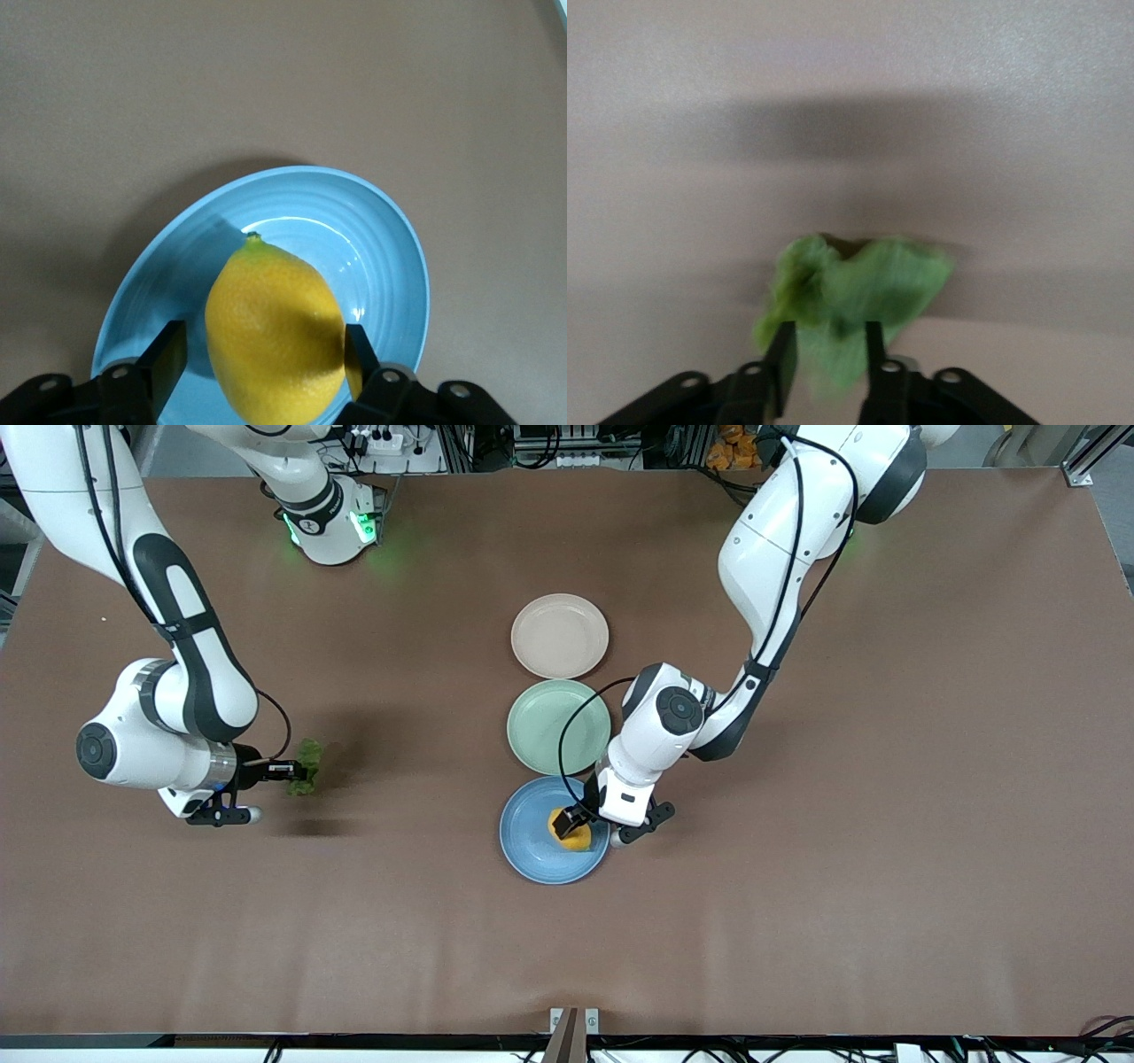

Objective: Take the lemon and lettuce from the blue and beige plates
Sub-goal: 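Carry the lettuce away from the plates and release it on the table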

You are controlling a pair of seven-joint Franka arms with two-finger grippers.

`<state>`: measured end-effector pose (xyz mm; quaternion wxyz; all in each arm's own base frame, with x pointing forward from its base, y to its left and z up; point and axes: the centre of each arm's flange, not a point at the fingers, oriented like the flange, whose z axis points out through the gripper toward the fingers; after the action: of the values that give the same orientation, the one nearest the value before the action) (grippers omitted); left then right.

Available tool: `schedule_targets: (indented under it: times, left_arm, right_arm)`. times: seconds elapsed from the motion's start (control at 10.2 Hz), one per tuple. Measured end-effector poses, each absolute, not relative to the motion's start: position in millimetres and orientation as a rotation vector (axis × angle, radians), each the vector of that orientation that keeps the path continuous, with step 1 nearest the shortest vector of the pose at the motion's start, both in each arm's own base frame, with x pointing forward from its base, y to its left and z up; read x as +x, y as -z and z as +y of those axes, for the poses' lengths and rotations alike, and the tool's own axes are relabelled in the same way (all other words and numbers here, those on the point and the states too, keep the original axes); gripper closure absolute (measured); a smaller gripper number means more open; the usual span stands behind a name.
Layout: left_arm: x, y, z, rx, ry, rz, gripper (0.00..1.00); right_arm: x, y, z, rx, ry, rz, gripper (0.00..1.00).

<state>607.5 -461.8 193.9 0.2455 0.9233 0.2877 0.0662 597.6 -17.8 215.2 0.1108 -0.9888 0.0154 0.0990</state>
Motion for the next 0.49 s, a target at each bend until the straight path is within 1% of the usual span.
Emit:
schedule_targets:
  times: [0.2, 0.3, 0.39, 0.49]
  left_arm:
    - [607.8, -192.5, -462.8, 2.516, -0.182, 0.785, 0.20]
    - [608.3, -193.4, -463.2, 2.513, -0.186, 0.784, 0.31]
    - [608.5, -193.7, -463.4, 2.512, -0.187, 0.783, 0.34]
    - [608.5, -193.4, -463.5, 2.512, -0.187, 0.783, 0.35]
  right_arm:
    - [598.6, -218.6, -10.7, -2.900, -0.315, 0.100, 0.27]
    - [598.8, -224.2, -6.7, -2.892, -0.341, 0.113, 0.14]
    - [600.9, -236.8, -6.0, -2.887, -0.348, 0.115, 0.01]
    - [603.6, -255.9, -8.8, -2.886, -0.329, 0.120, 0.00]
